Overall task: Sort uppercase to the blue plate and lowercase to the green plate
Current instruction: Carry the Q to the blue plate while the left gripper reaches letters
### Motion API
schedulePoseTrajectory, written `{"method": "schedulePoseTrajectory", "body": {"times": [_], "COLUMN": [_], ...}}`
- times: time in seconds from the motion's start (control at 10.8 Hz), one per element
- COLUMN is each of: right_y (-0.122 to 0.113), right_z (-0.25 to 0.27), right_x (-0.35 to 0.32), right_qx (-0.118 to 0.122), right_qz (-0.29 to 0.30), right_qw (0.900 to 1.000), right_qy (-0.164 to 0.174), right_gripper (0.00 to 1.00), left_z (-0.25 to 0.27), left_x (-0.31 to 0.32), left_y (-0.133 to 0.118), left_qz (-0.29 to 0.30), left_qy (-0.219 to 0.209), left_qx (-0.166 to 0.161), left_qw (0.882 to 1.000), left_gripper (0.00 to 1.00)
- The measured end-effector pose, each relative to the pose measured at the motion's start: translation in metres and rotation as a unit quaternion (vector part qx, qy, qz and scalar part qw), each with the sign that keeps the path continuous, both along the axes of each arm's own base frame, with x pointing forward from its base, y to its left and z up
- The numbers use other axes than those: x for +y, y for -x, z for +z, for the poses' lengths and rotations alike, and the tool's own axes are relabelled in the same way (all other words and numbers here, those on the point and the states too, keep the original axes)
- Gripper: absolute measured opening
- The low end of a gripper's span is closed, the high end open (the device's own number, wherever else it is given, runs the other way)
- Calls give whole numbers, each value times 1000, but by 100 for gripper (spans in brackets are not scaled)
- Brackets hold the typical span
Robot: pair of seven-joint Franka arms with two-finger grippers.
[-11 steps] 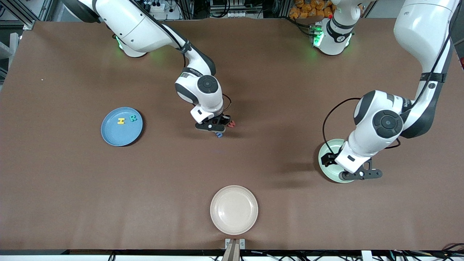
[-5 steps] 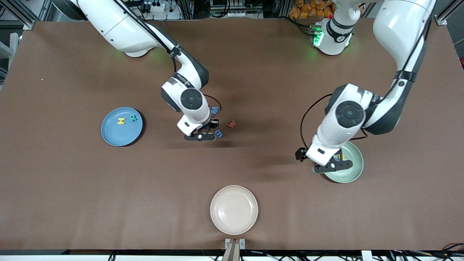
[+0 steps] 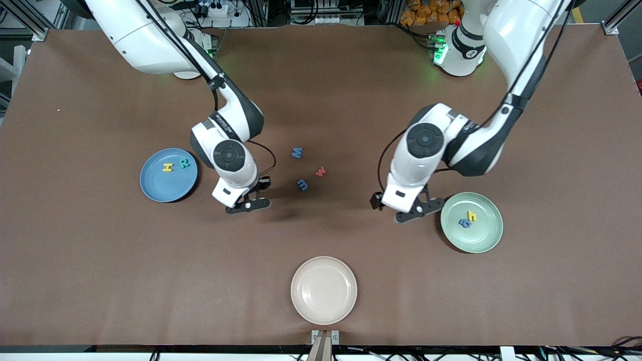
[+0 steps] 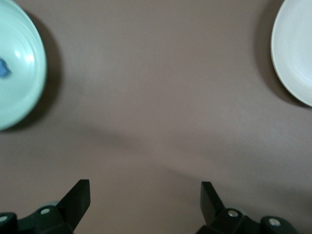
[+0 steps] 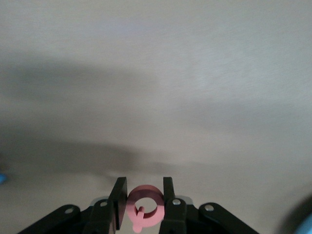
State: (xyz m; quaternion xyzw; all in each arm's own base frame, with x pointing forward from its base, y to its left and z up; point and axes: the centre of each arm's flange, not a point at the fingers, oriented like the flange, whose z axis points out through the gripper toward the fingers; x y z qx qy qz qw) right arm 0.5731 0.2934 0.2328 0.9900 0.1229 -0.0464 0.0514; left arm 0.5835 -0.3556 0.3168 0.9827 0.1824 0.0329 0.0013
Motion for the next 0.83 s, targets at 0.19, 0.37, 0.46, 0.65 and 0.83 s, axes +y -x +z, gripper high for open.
{"method": "schedulePoseTrajectory", "body": {"times": [0.19,0.37,0.46,0.65,0.83], "right_y": [-16,-27,-32,-40,-40], "right_z": [8,12,13,15,17], "right_x": [-35,-71,-93,-140,-188], "right_qx": [3,17,24,34,47], "right_qz": [40,67,83,117,151], "right_qw": [999,998,996,993,987], "right_qy": [8,-4,-8,-11,-10], "right_gripper": [34,34,34,34,34], "left_z": [-13,-24,-30,-43,-64], "left_x": [-30,-59,-72,-89,-104], "left_y": [20,42,52,68,84], "left_qz": [39,63,78,114,142], "left_qy": [5,9,9,8,11], "left_qx": [12,27,33,47,73], "left_qw": [999,998,996,992,987], "left_gripper": [100,100,100,100,100]}}
